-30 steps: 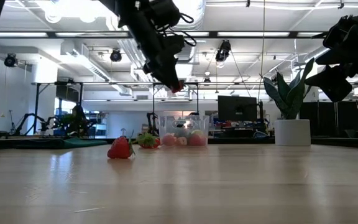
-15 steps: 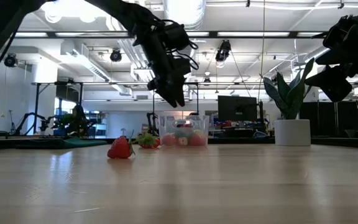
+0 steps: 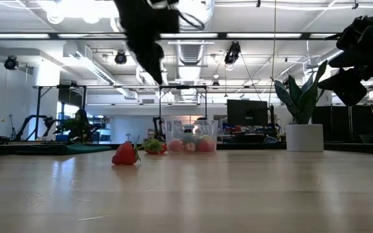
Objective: Pick and placing Produce into tupperware
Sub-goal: Put the red strawberry into the transparent bin
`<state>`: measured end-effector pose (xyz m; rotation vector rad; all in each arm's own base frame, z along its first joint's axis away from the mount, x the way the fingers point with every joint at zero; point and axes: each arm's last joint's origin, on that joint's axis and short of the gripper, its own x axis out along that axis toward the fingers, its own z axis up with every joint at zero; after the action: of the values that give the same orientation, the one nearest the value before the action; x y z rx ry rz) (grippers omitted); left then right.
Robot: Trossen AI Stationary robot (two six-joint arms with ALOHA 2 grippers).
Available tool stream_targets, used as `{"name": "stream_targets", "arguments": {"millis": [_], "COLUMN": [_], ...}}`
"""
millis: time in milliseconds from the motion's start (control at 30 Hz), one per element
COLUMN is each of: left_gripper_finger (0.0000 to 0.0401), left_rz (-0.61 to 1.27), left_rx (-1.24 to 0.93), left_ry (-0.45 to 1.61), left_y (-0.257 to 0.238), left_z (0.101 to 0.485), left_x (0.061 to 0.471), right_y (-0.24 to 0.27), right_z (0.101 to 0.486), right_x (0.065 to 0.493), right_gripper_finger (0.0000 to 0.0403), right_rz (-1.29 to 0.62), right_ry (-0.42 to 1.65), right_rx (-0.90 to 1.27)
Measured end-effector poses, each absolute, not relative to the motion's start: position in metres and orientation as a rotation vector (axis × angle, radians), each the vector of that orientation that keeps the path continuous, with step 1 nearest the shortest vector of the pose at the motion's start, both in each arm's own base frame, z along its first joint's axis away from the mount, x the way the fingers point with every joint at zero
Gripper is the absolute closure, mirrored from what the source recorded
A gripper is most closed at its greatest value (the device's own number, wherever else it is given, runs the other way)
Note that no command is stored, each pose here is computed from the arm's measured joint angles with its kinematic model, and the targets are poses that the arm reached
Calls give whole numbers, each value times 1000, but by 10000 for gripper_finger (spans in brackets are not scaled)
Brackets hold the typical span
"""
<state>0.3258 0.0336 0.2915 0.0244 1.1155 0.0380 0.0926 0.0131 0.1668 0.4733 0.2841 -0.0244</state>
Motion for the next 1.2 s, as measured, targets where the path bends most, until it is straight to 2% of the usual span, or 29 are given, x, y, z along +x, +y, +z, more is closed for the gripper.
{"name": "stream_targets", "arguments": {"millis": [133,333,433,967,1200], "left_gripper_finger": [141,141,141,141,141], "left_rz": [-89,-40,-13,32,156], "left_rx": [95,-82,-86,-92,-67], "left_ry": [1158,1093,1051,1093,1159], "left_y": [-17,-60,-65,-68,-64], "left_z": [267,234,228,191,185], "left_x": [305,299,303,322,315], "right_y": [13,13,13,13,13], "right_z": [167,167,167,167,167], "right_x": [93,93,93,93,93], "right_gripper_finger": [170,170,170,170,170], "right_rz": [-24,-25,-24,-24,-24], "right_ry": [284,284,283,284,284], "right_rx": [473,473,473,473,473]}}
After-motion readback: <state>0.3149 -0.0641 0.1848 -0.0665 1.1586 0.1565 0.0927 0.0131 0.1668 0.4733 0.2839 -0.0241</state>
